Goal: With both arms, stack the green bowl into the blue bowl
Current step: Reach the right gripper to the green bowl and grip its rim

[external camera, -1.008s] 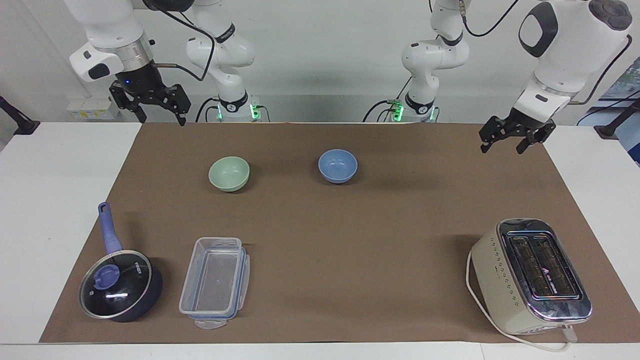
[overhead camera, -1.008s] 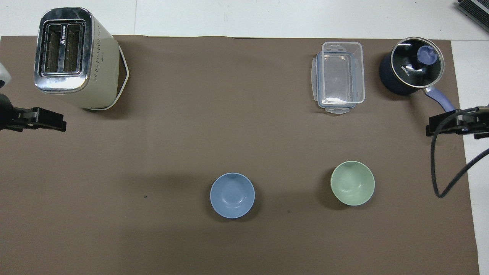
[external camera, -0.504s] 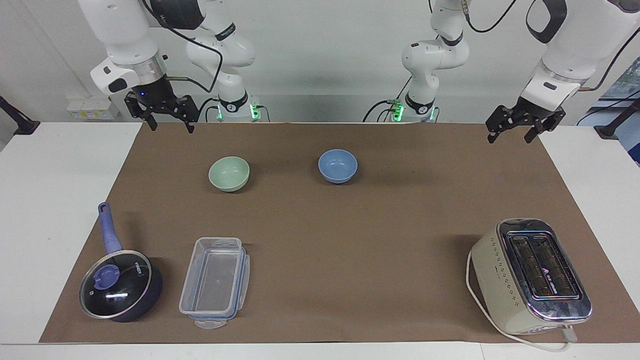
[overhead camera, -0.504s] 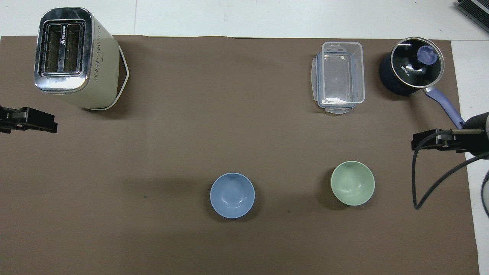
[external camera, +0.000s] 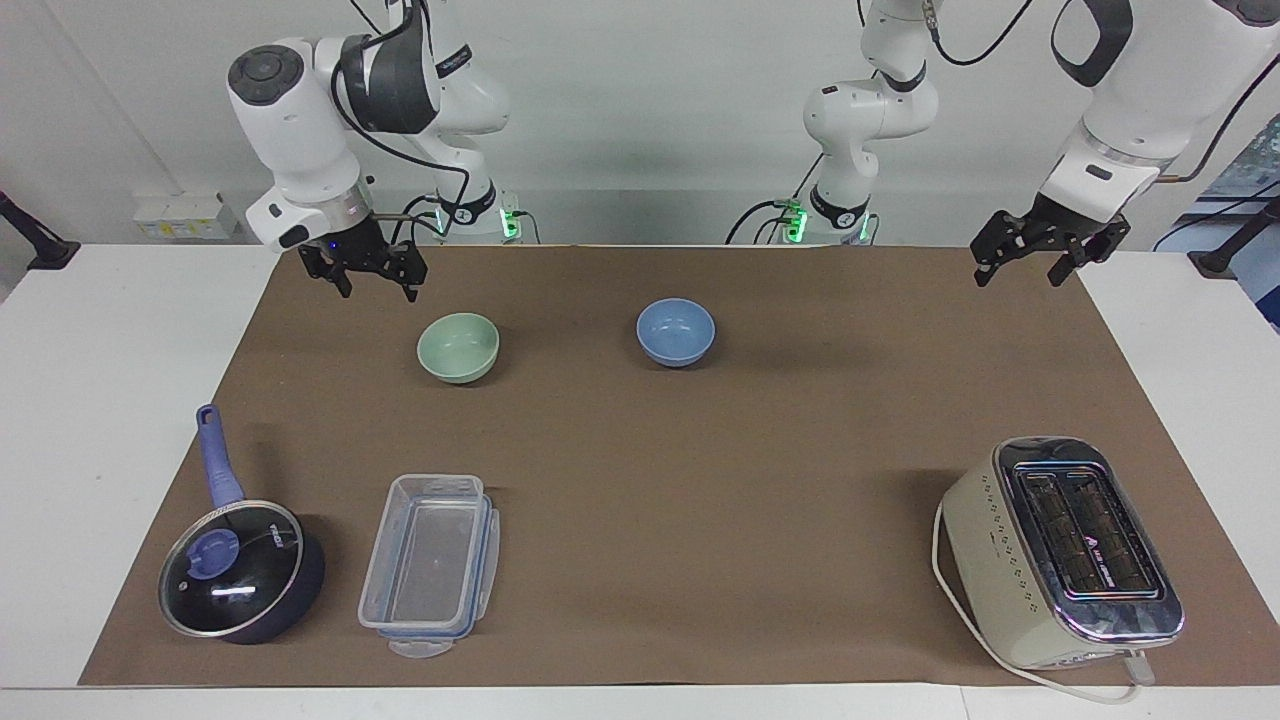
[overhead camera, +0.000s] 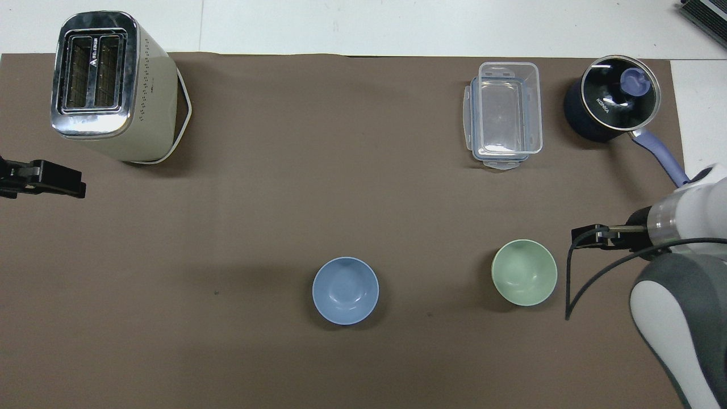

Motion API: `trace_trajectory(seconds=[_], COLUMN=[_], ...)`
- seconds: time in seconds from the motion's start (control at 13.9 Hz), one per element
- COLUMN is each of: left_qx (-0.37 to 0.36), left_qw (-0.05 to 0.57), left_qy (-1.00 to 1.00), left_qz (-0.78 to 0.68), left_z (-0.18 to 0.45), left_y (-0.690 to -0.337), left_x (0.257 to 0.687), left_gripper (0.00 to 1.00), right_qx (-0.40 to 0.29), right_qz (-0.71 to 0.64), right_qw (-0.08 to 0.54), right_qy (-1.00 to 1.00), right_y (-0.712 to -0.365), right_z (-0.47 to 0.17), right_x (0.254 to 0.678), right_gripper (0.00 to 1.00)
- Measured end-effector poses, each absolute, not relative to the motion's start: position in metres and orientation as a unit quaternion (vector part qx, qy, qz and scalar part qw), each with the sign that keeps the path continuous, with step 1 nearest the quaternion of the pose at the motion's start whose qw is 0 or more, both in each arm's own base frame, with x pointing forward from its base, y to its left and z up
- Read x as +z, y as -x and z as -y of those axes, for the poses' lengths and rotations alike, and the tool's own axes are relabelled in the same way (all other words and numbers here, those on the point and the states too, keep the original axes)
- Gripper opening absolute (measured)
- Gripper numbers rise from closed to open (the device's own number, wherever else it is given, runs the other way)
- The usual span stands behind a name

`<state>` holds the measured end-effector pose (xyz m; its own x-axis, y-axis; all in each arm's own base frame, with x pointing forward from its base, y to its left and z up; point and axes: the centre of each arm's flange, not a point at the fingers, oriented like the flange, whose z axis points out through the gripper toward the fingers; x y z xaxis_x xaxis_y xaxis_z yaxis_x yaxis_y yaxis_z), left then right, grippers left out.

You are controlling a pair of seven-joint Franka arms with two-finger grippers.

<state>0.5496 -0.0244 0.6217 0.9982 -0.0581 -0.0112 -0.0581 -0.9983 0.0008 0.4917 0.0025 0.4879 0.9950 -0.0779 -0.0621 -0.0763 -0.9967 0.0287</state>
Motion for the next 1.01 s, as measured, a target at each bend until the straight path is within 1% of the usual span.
trace_trajectory(seconds=[0.36,0.5,0.79,1.01], left_qx=[-0.006,-0.006,-0.006,-0.006], left_qw=[0.000,0.000,0.000,0.000], left_qy=[-1.000,-1.000,-1.000,-1.000], left_qz=[0.029,0.029,0.029,0.029], left_z=[0.024,0.024,0.024,0.024], left_y=[-0.550,-0.549,-0.549,-0.549], left_x=[0.622,0.622,0.622,0.622], left_gripper=[1.00,1.00,1.00,1.00], right_qx=[-0.040,-0.044,-0.035,-0.035], right_qz=[0.040,0.040,0.039,0.038], right_qw=[0.007,0.006,0.005,0.005], right_qy=[-0.998,-0.998,-0.999,-0.999], right_y=[-0.470,-0.462,-0.456,-0.452], right_z=[-0.003,-0.004,-0.004,-0.005], right_x=[0.409,0.386,0.344,0.322], right_gripper=[1.00,1.00,1.00,1.00])
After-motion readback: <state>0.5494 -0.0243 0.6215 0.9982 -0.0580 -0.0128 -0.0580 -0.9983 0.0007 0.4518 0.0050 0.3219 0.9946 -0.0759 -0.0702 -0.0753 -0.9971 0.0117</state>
